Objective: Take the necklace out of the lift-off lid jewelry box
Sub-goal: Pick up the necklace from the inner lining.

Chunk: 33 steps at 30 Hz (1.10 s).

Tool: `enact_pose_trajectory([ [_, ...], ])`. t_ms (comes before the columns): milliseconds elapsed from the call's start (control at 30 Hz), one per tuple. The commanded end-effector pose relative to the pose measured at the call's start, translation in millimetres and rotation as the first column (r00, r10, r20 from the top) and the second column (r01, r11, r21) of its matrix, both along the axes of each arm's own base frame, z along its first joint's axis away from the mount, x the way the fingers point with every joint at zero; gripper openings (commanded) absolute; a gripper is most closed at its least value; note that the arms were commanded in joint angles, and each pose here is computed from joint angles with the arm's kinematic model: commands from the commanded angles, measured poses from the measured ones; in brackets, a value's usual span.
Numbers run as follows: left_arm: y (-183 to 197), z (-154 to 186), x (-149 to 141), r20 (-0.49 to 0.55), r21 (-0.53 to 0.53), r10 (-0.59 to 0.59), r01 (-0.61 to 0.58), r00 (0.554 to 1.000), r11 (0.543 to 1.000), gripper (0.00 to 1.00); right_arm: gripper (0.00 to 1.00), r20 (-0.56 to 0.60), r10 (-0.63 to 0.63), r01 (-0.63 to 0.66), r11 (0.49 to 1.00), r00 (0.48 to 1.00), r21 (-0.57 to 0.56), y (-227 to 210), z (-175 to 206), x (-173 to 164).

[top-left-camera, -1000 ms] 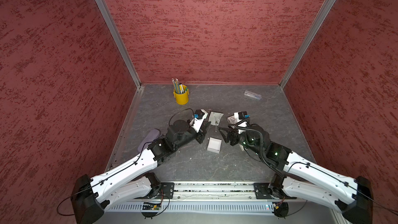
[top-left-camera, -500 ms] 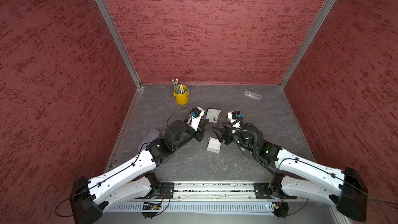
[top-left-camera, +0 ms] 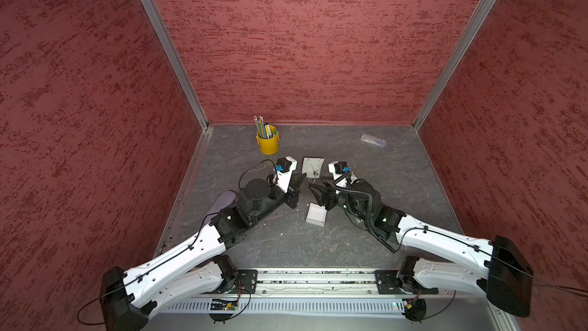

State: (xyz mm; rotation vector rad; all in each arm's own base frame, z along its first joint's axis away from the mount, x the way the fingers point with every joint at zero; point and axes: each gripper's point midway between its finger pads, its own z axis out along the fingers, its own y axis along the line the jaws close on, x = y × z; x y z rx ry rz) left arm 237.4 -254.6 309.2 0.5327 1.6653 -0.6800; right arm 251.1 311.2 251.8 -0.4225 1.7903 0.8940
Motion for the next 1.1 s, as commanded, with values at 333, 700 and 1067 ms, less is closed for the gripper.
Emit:
enact_pose_trajectory([
  [333, 11, 9, 1, 0.029, -0.03, 0.047, -0.047, 0.998, 0.998, 0.0, 0.0, 0.129, 0.033, -0.046, 0.994, 0.991, 0.099, -7, 51, -13],
  [700, 28, -27, 2, -0.02, 0.064, 0.114, -0.112, 0.993, 0.992, 0.0, 0.0, 0.108, -0.053, 0.05, 0.998, 0.993, 0.028, -30, 84, -10],
  [1067, 28, -57, -22, -0.078, 0.096, 0.008, -0.001, 0.997, 0.995, 0.0, 0.0, 0.133, -0.124, 0.137, 0.986, 0.983, -0.092, -15, 119, 27],
])
